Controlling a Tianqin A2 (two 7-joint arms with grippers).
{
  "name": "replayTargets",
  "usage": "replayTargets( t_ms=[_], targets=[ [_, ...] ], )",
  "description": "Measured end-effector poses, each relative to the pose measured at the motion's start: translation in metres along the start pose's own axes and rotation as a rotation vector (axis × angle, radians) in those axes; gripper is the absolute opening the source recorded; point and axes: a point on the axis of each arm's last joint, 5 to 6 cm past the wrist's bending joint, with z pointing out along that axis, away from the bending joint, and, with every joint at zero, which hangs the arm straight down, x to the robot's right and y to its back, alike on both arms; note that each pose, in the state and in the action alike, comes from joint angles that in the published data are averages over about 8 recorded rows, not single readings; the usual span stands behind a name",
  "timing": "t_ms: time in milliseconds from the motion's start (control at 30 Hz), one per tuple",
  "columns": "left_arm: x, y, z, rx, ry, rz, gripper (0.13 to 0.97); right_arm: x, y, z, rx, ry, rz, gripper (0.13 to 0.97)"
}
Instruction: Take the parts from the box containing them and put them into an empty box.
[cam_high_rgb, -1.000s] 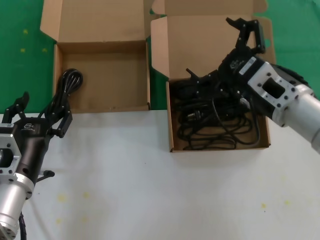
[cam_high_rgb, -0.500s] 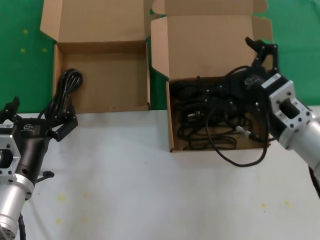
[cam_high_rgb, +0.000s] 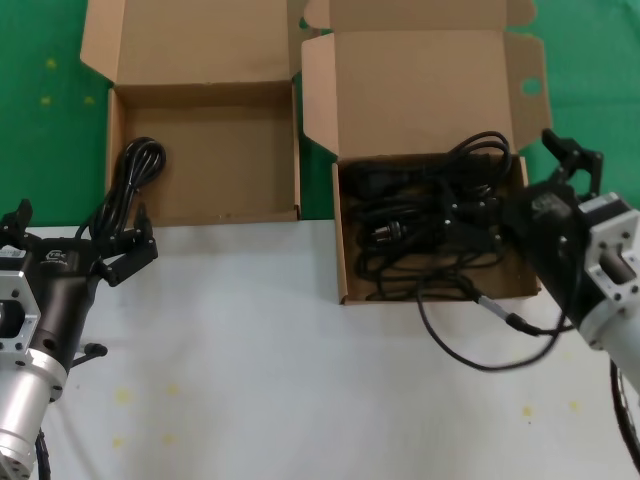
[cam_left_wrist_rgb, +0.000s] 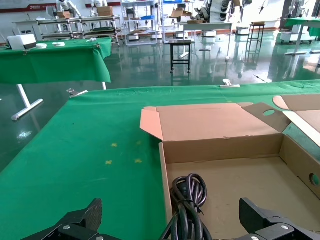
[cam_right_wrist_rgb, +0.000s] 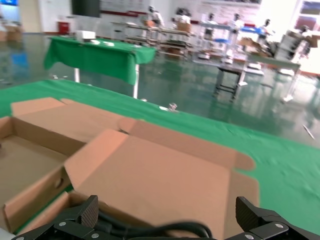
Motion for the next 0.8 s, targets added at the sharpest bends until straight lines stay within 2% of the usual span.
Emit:
replayTargets(
  t_ms=[467,800],
  targets=[
    [-0.0005,0.0008,-0.001,-0.002,-0.002,-0.001,0.966,-0.004,0.037,-0.037,-0.105,0.141,0.189,0.966],
    [-0.0006,0.0009,-0.001,-0.003,-0.003,-0.002,0.966,-0.004,0.043,-0.043,-0.126,0.167,0.218,0.966]
  ],
)
